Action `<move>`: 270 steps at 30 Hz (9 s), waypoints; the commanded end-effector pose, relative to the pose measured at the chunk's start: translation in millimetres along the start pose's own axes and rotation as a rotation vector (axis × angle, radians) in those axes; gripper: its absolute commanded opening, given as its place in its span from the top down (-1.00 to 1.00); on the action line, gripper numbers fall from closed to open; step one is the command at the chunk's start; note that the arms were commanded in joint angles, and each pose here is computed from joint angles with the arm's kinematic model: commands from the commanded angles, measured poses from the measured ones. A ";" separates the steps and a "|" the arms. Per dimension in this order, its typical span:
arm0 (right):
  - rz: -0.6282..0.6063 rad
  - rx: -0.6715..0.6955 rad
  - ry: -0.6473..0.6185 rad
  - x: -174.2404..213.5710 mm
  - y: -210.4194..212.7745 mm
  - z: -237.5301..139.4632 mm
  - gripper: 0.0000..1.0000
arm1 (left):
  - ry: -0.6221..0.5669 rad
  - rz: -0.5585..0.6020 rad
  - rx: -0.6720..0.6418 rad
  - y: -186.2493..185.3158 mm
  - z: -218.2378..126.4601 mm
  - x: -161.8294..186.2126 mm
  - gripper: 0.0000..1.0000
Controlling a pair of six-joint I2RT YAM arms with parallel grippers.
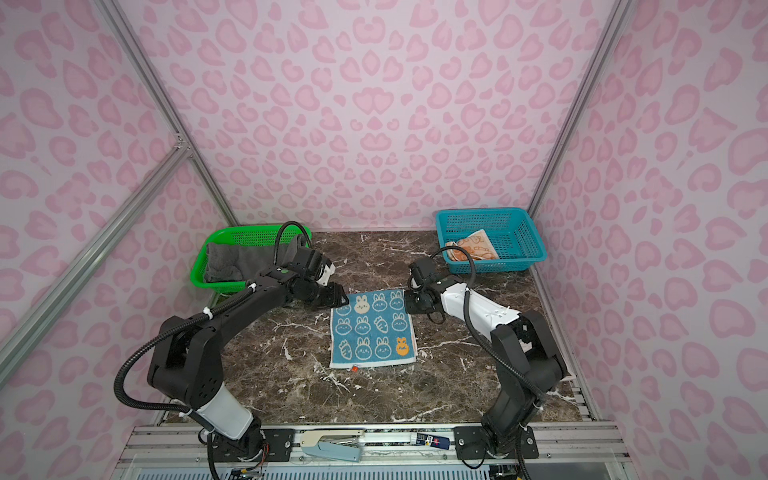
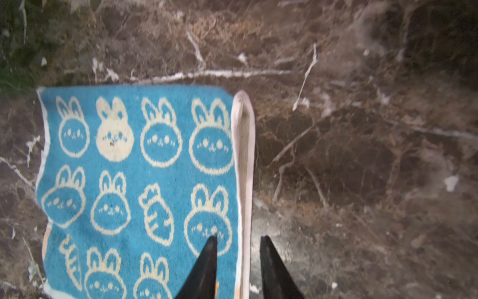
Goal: Fold and stack the towels
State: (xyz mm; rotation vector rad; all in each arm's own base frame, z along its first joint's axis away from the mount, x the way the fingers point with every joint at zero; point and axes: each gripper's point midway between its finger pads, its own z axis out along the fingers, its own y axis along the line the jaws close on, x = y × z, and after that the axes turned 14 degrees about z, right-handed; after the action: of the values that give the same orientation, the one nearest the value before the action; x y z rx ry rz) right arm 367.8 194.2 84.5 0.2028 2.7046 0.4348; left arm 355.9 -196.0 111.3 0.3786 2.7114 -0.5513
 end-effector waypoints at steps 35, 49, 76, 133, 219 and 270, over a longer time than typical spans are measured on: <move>0.037 -0.046 0.099 -39.4 11.0 91.7 0.65 | 0.064 -0.097 -0.074 78.8 84.3 -35.0 0.41; 0.025 -0.048 0.047 -59.5 13.8 83.1 0.52 | 0.040 -0.105 -0.046 76.2 86.5 -43.7 0.93; 0.001 -0.108 -0.013 -60.3 19.7 49.2 1.00 | -0.100 -0.039 0.047 45.5 40.5 -74.9 0.93; -0.012 -0.055 0.104 132.0 -28.2 -19.7 1.00 | 0.056 -0.029 0.150 4.6 2.6 107.5 0.93; -0.742 -0.479 -0.048 146.8 136.4 30.5 1.00 | -0.043 -0.474 0.353 -17.6 54.3 77.2 -0.21; -0.533 -0.385 -0.394 80.3 124.4 -74.6 -0.97 | -0.448 -0.042 -0.248 245.0 -166.0 -167.8 0.93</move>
State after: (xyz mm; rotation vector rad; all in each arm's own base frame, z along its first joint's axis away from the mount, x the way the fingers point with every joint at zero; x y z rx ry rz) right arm 273.5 304.6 159.8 -0.4957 2.1240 0.6311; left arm 537.5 39.4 247.0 0.1421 2.3053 -0.2622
